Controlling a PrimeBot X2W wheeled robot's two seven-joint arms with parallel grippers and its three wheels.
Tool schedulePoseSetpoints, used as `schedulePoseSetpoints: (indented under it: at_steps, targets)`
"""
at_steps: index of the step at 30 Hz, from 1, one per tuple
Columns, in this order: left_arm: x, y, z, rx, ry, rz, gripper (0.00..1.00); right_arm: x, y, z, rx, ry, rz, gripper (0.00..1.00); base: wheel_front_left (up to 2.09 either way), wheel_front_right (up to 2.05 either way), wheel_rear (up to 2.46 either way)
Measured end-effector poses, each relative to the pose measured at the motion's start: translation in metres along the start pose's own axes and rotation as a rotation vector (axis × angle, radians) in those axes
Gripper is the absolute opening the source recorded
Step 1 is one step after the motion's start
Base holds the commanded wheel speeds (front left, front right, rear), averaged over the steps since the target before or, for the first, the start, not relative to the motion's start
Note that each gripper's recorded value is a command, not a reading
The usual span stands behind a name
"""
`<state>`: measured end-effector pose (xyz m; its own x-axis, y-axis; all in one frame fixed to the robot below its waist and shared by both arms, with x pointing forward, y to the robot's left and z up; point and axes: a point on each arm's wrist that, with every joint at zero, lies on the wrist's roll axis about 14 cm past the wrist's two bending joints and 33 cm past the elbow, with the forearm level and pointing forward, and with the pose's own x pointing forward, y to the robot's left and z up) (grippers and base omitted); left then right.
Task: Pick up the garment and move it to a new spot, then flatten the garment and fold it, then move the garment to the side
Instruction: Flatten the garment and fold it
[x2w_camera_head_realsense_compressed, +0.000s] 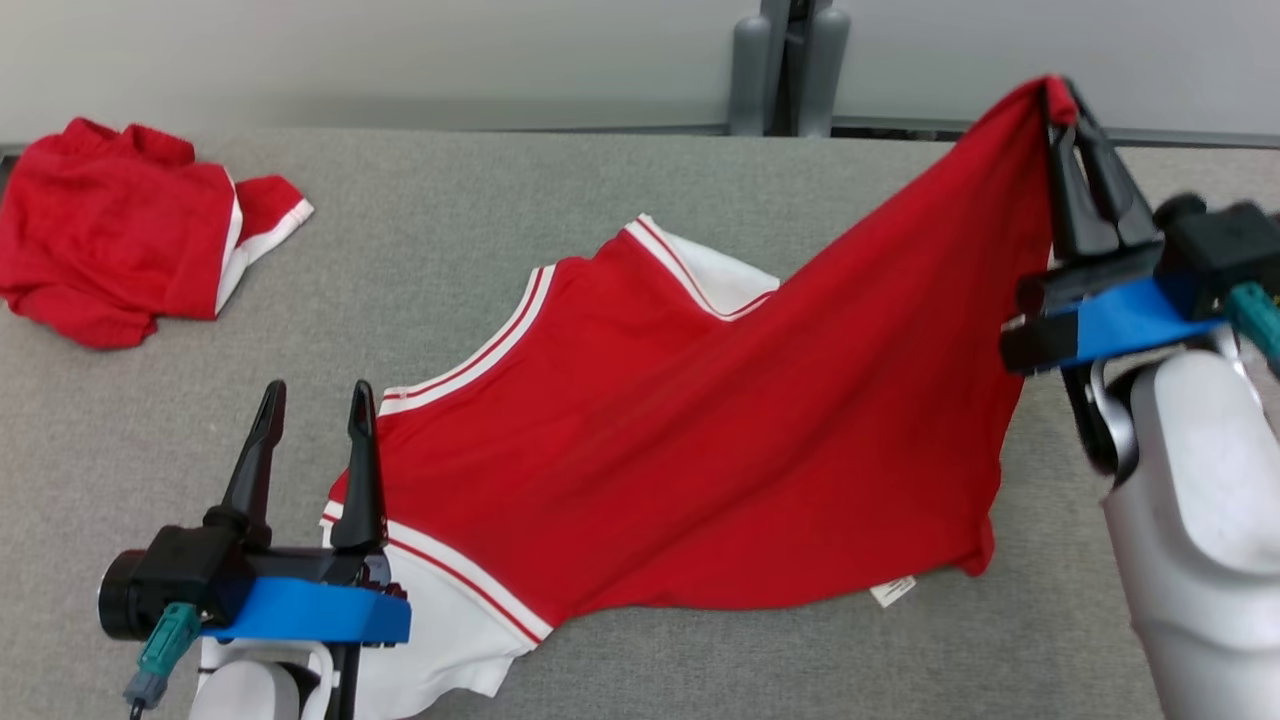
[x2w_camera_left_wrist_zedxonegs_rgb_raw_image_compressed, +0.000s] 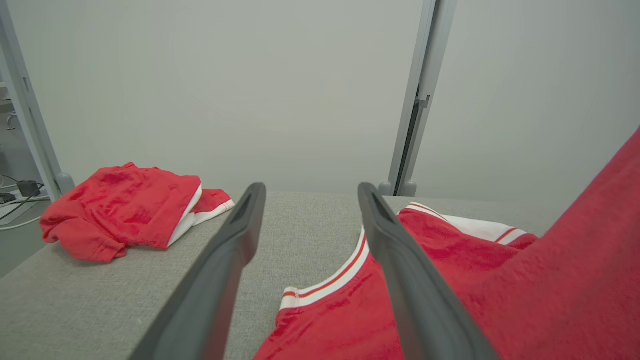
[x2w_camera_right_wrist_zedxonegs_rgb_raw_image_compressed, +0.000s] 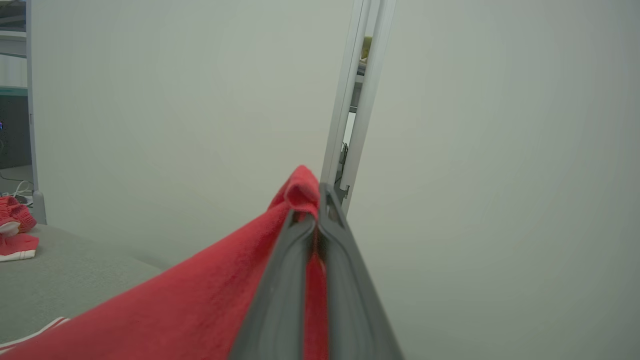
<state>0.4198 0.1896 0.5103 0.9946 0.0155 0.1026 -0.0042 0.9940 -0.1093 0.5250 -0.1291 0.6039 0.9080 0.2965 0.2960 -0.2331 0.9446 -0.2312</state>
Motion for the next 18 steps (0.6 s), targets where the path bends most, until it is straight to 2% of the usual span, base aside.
schedulePoseSetpoints:
  at_steps: [10,16,18]
  targets:
    - [0.018,0.005,-0.009,-0.005,0.015,0.017,1.0,0.069,0.011,-0.05,-0.004,0.098,0.052,0.0,0.0,0.0,0.0]
    - [0.017,0.017,-0.018,0.009,0.042,0.053,1.0,0.081,0.031,-0.104,0.019,0.23,0.09,0.0,0.0,0.0,0.0]
    - [0.016,0.02,-0.02,0.015,0.049,0.063,1.0,0.076,0.037,-0.123,0.031,0.285,0.1,0.72,0.0,0.0,0.0]
